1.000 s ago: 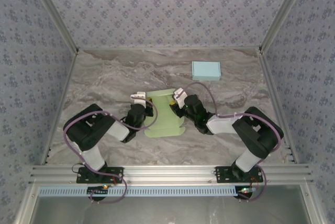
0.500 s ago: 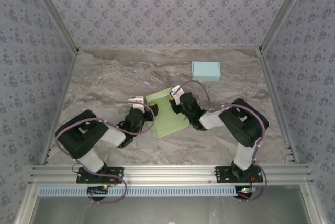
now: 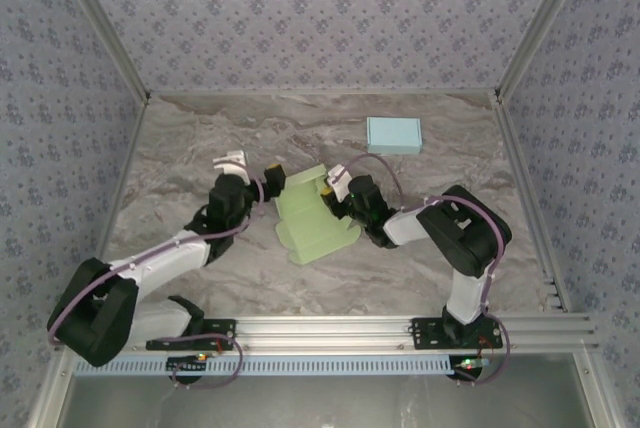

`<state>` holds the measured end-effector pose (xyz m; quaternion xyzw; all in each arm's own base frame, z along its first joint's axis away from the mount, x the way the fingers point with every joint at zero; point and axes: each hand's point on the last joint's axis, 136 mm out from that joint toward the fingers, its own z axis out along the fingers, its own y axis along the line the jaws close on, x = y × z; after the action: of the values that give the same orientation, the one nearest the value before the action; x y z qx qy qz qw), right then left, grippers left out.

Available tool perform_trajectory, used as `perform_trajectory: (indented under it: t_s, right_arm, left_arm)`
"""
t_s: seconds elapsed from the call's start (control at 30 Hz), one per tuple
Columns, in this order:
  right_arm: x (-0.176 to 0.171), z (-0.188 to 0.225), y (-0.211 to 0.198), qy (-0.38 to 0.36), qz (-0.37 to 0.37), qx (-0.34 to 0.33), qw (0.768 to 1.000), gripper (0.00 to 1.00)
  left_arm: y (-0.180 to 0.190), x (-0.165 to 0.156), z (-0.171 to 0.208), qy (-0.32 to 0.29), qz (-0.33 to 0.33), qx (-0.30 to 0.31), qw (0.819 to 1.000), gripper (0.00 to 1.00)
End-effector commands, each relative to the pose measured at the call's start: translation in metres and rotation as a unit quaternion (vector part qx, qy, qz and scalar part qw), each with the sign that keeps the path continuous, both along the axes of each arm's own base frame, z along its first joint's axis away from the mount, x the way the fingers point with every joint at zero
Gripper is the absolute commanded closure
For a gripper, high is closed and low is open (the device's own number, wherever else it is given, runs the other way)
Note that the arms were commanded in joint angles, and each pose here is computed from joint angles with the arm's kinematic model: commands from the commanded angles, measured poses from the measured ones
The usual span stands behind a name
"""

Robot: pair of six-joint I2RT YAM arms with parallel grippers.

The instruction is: Fold the paper box

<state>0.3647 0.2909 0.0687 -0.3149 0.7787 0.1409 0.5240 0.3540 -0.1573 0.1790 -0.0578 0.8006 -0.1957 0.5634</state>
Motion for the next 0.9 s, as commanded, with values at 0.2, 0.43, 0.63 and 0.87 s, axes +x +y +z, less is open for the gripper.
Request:
perform_trajectory:
  t_s: [0.2, 0.43, 0.63, 0.87]
  right_arm:
    - [-0.003, 0.001, -0.003, -0.017, 0.011, 0.021, 1.000, 0.46]
    - [-0.009, 0.008, -0.007, 0.004, 0.068, 0.036, 0.997, 0.44]
    - [-0.057, 0.033, -0.006, 0.037, 0.221, 0.015, 0.974, 0.41]
    - [-0.074, 0.053, -0.049, 0.045, 0.272, 0.024, 0.961, 0.40]
  left_arm:
    - [-0.031, 0.031, -0.043, 0.085, -0.097, 0.047, 0.991, 0.01]
    - [-0.070, 0.030, -0.047, 0.077, -0.195, 0.017, 0.978, 0.04]
    - [-0.079, 0.035, -0.036, 0.073, -0.218, 0.026, 0.973, 0.05]
    - [-0.088, 0.041, -0.042, 0.081, -0.238, 0.043, 0.967, 0.06]
